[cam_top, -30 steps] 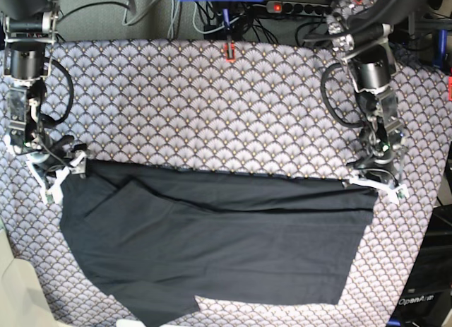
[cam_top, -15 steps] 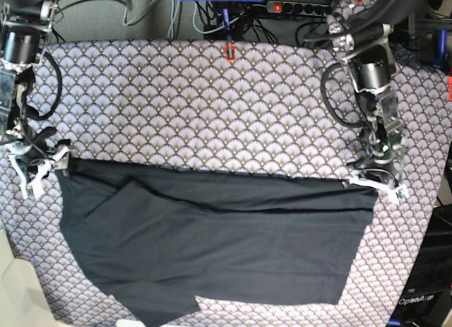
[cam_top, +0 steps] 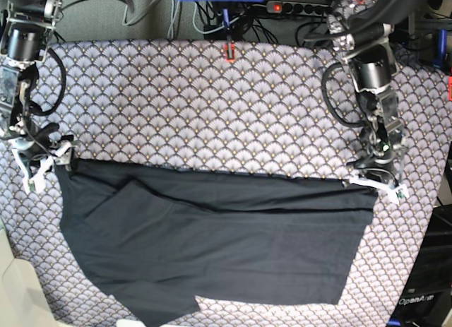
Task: Fold the T-shirt properly
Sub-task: 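Lower the held shoulder edge onto the shirt body and release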
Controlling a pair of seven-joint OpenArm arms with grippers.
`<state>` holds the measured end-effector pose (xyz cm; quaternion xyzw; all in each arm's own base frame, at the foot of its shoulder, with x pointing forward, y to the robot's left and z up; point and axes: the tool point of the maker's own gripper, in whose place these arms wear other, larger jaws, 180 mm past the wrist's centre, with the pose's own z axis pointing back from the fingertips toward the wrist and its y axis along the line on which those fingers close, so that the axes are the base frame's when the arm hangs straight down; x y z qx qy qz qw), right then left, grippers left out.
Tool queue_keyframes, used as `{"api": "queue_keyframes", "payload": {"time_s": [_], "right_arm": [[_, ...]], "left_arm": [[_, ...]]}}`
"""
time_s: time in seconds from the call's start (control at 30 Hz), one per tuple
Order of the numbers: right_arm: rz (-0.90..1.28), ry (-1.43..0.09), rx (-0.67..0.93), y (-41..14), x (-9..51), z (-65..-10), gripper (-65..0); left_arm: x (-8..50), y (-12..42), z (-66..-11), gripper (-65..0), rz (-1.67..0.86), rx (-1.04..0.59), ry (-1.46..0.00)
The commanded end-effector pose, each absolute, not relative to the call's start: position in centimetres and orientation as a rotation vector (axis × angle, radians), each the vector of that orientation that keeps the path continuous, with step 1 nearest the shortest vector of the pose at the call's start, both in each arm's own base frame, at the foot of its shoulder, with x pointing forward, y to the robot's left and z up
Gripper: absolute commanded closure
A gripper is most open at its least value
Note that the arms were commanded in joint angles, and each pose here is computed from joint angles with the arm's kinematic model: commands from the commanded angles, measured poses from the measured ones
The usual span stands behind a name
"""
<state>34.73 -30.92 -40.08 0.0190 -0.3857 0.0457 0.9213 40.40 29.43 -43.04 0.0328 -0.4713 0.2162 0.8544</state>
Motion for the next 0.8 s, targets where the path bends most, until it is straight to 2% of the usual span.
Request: {"api": "queue_keyframes", "payload": {"time_s": [0.0,0.77], "right_arm": [[0.100,-0.864,0.026,-31.8,36.4,-37.7,-44.0],[0.040,-0.852,0.056,-32.5,36.1,-39.8,-42.7]], "left_arm": [[41.2,29.8,-41.9,0.0,0.449,0.074,-1.016],[41.3,29.9,-41.7,0.0,0.442,0.079,-1.020]]}}
